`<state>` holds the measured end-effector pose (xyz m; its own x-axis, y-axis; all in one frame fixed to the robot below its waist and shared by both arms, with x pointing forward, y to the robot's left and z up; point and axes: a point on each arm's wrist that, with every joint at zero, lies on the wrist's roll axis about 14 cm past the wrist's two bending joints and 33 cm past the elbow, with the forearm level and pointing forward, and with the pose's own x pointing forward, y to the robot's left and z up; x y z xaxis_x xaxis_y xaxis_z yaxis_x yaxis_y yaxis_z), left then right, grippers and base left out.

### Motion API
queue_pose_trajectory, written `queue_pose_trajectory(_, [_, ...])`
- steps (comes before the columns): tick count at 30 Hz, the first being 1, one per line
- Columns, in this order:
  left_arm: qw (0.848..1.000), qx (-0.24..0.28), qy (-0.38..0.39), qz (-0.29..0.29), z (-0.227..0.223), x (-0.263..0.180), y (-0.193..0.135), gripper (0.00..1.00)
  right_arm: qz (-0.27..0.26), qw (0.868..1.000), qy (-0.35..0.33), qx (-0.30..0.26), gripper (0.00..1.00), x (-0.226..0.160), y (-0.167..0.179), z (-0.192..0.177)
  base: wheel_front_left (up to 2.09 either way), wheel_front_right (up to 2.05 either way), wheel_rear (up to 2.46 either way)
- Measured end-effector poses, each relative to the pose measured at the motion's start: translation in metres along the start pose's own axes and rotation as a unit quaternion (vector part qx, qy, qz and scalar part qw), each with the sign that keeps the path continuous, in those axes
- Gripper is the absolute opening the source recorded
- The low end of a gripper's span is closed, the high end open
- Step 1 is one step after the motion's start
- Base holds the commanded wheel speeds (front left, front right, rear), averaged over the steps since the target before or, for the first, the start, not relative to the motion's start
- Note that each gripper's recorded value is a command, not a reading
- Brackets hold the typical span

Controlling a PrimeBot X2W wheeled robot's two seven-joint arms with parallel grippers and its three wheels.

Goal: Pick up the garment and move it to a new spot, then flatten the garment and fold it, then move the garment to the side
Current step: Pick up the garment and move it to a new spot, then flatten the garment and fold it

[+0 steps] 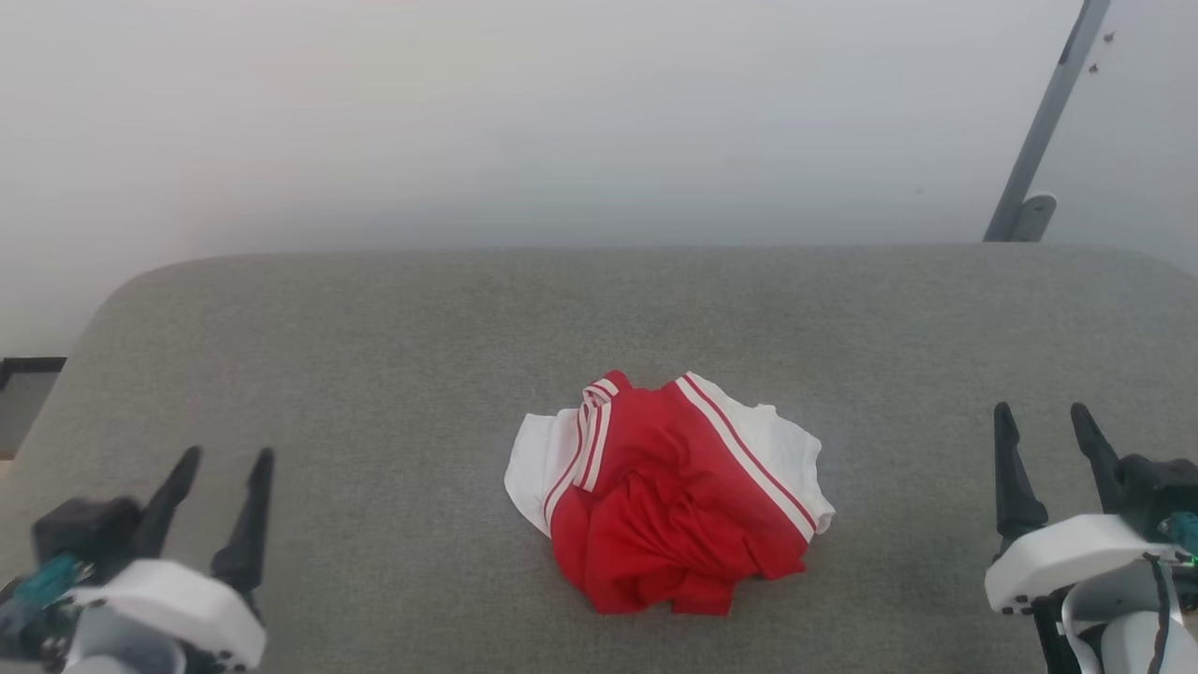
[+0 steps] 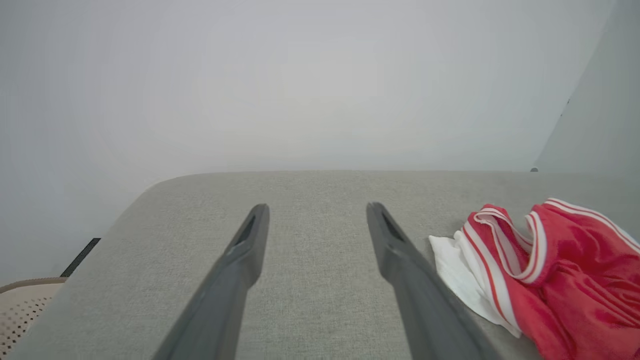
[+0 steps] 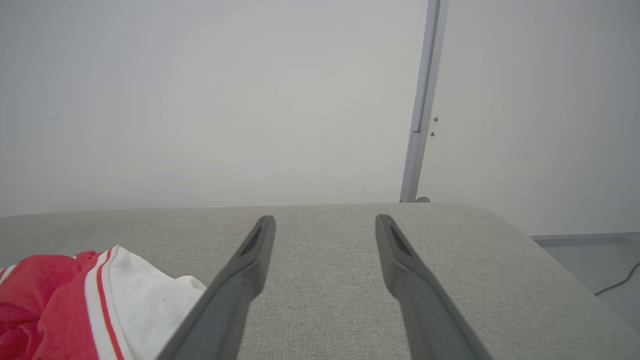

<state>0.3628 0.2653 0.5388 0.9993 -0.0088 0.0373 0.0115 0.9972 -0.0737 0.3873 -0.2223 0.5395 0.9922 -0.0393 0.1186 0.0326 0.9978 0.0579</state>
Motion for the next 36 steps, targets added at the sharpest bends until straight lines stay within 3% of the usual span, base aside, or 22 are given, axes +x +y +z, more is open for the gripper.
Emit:
queue_pose_trajectory(11, [0.999,-0.019,-0.014,0.041,-0.003,-0.026,0.022,1.0,0.002,1.0,0.005,-0.004,1.0,-0.008,0.001,-0.006,0.0,0.0,0.0])
queue_pose_trajectory(36, [0.998,-0.026,-0.03,0.041,-0.005,-0.04,0.021,1.0,0.06,0.997,0.04,-0.007,1.0,-0.006,0.038,-0.024,0.0,0.0,0.0])
